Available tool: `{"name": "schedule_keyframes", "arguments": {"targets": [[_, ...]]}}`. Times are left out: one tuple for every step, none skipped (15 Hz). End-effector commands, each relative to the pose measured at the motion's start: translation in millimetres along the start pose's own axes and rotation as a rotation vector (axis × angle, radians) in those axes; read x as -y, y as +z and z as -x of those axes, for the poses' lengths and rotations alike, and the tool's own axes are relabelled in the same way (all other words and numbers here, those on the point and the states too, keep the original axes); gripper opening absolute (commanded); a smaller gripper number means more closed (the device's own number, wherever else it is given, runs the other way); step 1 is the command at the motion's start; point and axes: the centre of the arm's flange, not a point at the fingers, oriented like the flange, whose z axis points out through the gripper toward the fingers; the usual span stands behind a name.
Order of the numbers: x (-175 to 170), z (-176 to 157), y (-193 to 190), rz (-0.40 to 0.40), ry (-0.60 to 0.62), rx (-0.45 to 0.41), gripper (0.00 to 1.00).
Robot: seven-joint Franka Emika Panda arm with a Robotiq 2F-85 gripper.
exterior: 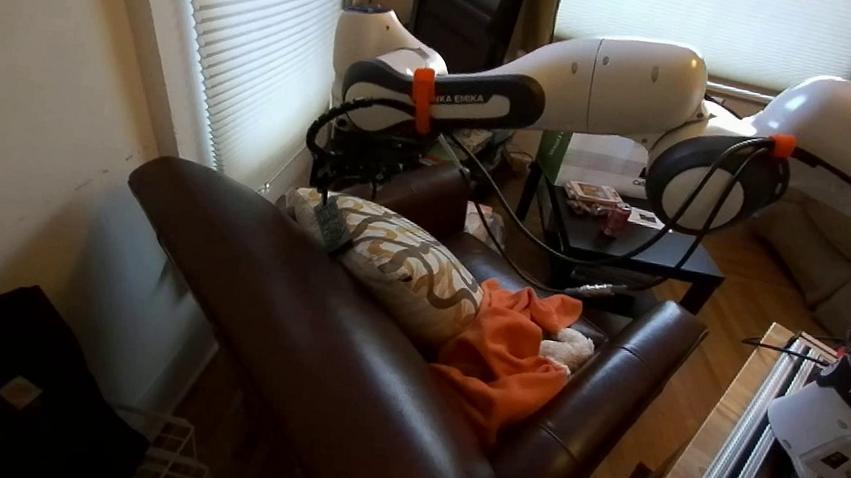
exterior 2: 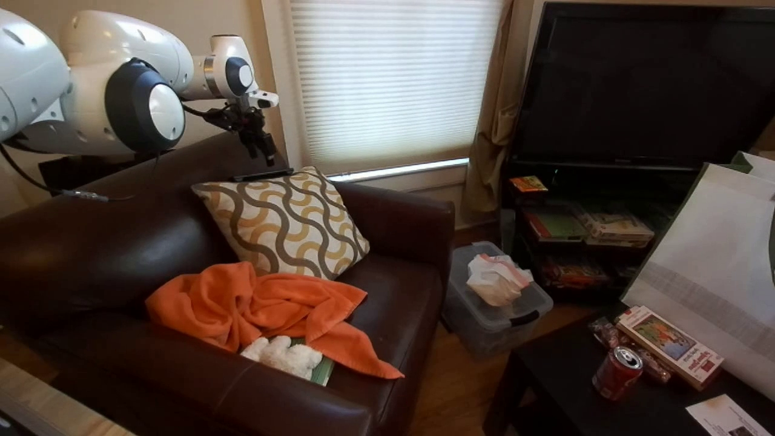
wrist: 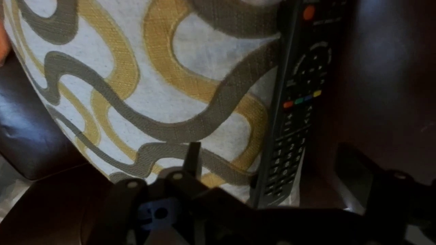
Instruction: Pick up the black remote and put it on the backrest of the couch
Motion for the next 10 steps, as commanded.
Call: {"name": "schedule_keyframes", "arguments": {"targets": [[58.0, -42.9, 32.1, -0.001, -0.073, -0.087, 1.0], [62.4, -42.1, 33.9, -0.005, -0.094, -0.123, 1.0], [66.4, -41.9, 34.2, -0.011, -0.11, -0.152, 1.0], [69.9, -41.9, 35.0, -0.029, -0.123, -0.153, 1.0], [72.8, -41.4, 37.3, -0.056, -0.133, -0.142, 1.0], [74.4, -40.5, 40.3, -0.066, -0.141, -0.122, 1.0], [75.1, -39.0, 44.0, -0.083, -0.153, -0.106, 1.0], [75.0, -37.9, 47.1, -0.095, -0.156, -0.072, 1.0], [75.8, -36.8, 48.3, -0.104, -0.152, -0.049, 1.0], [76.0, -36.4, 49.5, -0.099, -0.128, -0.018, 1.0]]}}
